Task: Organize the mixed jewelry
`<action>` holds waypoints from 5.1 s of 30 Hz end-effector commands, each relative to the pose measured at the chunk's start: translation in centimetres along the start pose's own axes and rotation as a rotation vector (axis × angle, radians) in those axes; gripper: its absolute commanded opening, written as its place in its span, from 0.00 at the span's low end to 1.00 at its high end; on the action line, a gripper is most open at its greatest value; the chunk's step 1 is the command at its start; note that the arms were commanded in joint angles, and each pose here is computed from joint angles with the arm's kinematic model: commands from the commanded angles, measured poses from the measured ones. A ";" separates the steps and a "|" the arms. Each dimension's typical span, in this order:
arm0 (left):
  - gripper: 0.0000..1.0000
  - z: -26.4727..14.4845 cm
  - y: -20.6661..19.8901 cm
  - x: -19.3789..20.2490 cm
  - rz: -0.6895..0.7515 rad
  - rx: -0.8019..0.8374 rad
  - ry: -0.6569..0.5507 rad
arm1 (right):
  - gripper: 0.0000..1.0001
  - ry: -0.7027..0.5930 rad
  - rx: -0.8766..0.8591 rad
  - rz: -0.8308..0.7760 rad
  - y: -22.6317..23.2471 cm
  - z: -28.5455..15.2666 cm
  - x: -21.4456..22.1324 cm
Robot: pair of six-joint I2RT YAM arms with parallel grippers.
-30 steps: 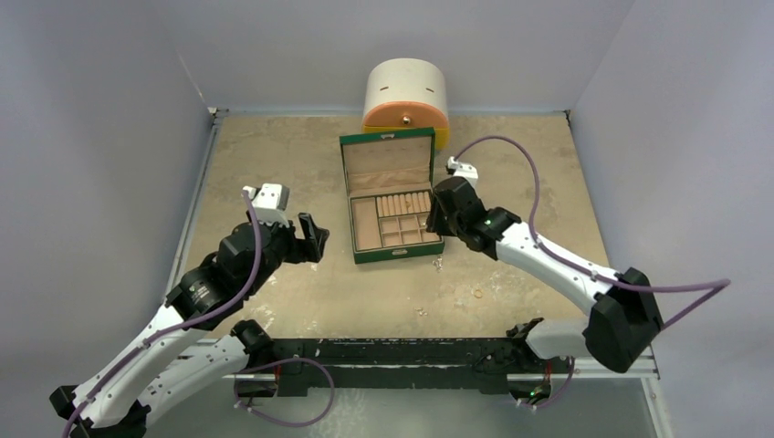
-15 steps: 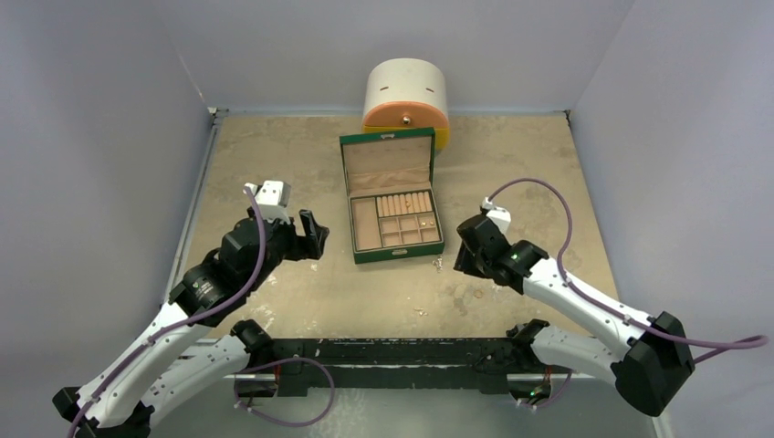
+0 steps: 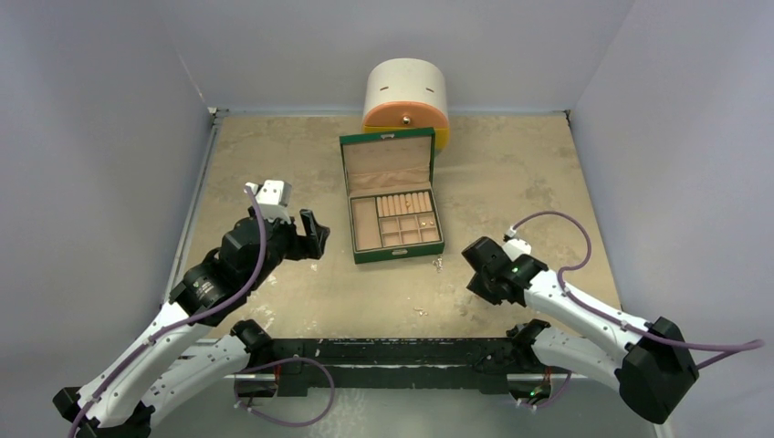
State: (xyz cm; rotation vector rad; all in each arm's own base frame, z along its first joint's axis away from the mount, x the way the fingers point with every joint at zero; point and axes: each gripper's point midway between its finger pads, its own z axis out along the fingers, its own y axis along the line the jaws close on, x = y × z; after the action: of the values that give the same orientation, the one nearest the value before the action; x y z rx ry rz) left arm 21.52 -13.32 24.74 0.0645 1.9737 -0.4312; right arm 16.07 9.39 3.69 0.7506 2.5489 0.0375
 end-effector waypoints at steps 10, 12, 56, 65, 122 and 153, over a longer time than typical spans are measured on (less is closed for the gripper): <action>0.78 0.1 -0.4 -1.1 0.003 0.019 -0.038 | 0.28 -0.018 0.075 0.242 -1.5 0.8 0.4; 0.78 0.1 -0.4 -1.1 0.002 0.019 -0.038 | 0.28 -0.011 0.077 0.268 -1.6 1.1 0.7; 0.78 -0.2 -0.3 -1.4 -0.002 0.025 -0.054 | 0.24 -0.078 0.084 0.456 -1.8 0.6 -0.6; 0.78 -0.3 -0.4 -1.4 -0.003 0.028 -0.054 | 0.25 -0.089 0.109 0.481 -2.5 0.9 -0.5; 0.79 -0.3 0.0 -1.6 -0.004 0.015 -0.061 | 0.00 -0.022 -0.094 -0.497 7.5 3.1 2.6; 0.79 -0.1 0.0 -1.5 -0.003 0.012 -0.052 | 0.28 -0.151 -0.308 -0.582 11.6 -1.9 1.0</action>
State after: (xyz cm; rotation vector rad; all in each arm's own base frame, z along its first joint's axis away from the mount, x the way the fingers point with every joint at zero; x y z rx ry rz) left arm 21.66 -12.80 24.99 0.0507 1.9629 -0.4245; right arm 19.70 19.52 6.05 -0.2402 2.4442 0.1660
